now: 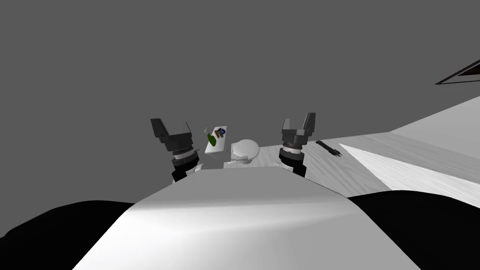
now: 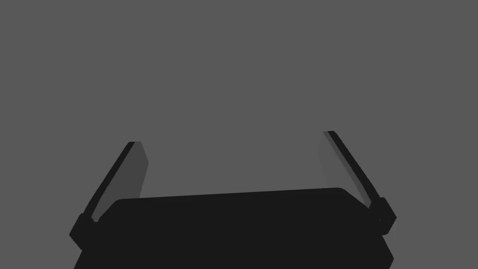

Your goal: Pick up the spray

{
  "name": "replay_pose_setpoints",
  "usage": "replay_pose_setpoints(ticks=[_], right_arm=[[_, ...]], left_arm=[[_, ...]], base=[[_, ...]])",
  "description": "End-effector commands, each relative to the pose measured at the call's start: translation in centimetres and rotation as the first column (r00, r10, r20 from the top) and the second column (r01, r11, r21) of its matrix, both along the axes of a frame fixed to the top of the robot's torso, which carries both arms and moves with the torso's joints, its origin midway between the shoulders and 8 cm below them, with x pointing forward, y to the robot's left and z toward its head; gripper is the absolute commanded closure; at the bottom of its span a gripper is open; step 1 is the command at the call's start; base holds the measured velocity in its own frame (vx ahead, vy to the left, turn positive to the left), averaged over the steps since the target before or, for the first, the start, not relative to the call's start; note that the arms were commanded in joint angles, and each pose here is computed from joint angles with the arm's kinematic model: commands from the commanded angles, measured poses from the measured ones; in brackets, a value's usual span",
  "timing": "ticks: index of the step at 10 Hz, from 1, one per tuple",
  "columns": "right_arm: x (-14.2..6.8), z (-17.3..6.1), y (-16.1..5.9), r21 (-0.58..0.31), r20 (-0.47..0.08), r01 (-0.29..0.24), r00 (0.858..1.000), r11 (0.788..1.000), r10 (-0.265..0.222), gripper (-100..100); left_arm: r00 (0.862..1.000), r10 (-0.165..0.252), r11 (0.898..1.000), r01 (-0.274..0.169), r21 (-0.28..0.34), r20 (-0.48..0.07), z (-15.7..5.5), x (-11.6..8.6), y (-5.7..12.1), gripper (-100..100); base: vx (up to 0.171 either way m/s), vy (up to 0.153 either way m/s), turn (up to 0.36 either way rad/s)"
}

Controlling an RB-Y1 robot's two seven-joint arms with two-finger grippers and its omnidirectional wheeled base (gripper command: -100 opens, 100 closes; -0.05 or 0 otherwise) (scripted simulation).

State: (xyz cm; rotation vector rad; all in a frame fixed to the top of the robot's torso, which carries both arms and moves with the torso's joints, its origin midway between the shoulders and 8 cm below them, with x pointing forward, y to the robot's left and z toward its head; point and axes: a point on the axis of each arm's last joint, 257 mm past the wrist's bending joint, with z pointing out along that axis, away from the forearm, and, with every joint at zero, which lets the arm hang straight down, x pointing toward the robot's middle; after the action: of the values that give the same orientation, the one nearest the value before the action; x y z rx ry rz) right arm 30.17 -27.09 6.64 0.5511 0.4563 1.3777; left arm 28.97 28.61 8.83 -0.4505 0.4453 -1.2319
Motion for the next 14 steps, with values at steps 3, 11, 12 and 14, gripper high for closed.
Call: replay_pose_setpoints(ticks=[3, 11, 12, 14], right_arm=[[0.0, 0.0, 0.0, 0.0, 0.0, 0.0, 1.0, 1.0, 0.0, 0], [0.0, 0.0, 0.0, 0.0, 0.0, 0.0, 1.0, 1.0, 0.0, 0], [0.0, 0.0, 0.0, 0.0, 0.0, 0.0, 1.0, 1.0, 0.0, 0], [0.0, 0.0, 0.0, 0.0, 0.0, 0.0, 1.0, 1.0, 0.0, 0]], left_arm=[[0.995, -0.03, 0.996, 0.038, 0.077, -0.097, -1.7, 1.4, -1.5, -100], [0.917, 0.003, 0.987, 0.061, 0.148, -0.398, -9.3, 4.5, -3.1, -100], [0.899, 0.014, 0.986, 0.06, 0.157, -0.437, -10.5, 4.8, -3.2, -100], [0.856, 0.042, 0.983, 0.058, 0.176, -0.515, -13.0, 5.2, -3.2, -100]], base=[[0.008, 0.019, 0.016], [0.02, 0.032, 0.02], [0.026, 0.033, 0.019], [0.03, 0.027, 0.014]])
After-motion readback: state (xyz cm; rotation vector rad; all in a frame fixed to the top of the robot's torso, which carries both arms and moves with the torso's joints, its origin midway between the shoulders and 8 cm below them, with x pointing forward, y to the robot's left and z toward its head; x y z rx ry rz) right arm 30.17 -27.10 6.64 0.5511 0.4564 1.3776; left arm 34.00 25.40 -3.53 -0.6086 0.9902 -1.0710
